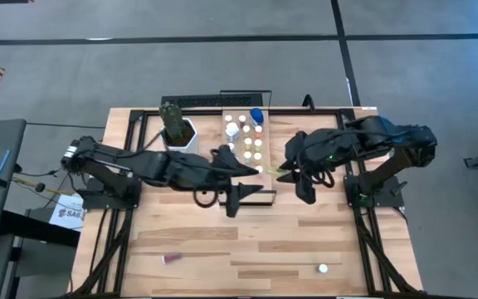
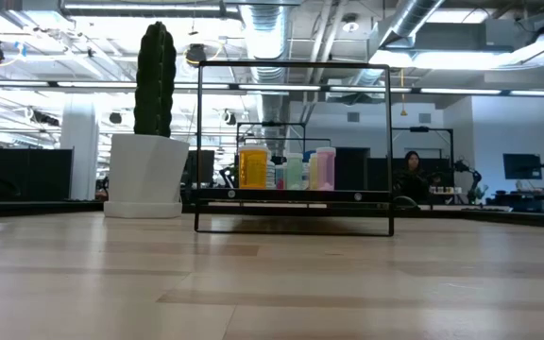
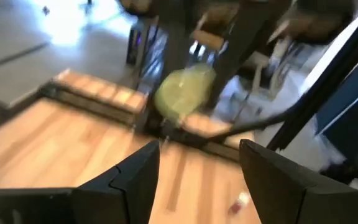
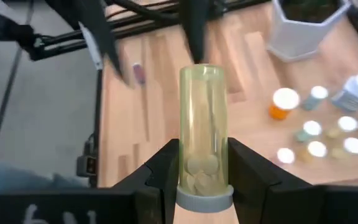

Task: Pick and place medicine bottles onto shelf by color
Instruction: Put the yellow pill bottle on the shelf

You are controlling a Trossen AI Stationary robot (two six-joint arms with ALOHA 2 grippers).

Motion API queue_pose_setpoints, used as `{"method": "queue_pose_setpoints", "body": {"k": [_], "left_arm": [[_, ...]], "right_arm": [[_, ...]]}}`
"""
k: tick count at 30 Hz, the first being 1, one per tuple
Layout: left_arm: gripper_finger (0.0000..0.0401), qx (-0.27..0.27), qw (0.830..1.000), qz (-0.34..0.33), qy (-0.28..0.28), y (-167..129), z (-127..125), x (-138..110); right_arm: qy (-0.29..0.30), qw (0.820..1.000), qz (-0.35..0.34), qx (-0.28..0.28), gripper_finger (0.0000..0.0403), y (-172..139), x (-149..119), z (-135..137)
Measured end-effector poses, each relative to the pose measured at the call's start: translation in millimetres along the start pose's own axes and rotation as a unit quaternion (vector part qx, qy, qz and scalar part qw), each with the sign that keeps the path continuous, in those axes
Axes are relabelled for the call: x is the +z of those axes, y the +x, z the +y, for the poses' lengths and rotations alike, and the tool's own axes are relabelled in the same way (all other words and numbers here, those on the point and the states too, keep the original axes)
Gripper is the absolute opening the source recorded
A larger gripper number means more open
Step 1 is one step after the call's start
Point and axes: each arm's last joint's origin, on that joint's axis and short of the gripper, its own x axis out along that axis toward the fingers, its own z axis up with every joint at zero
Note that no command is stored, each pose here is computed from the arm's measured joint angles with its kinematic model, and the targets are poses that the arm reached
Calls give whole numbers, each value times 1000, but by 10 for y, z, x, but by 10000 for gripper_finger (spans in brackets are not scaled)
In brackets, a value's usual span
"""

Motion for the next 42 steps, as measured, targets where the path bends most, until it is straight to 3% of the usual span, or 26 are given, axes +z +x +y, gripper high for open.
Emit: {"method": "queue_pose_setpoints", "body": {"k": [8,13,21,27,42], "left_arm": [[208,12,1000,19,8,251,16,-161],[208,30,998,10,59,241,-25,-179],[208,-13,994,-1,111,252,-70,-150],[208,-47,993,7,112,250,-92,-154],[208,-30,992,-5,123,250,-86,-138]], "right_arm": [[-36,998,54,24,134,141,-83,115],[-59,995,78,24,134,187,-137,174],[-79,994,68,37,134,210,-133,247],[-82,995,53,35,133,212,-106,250],[-101,993,51,30,134,251,-87,229]]}}
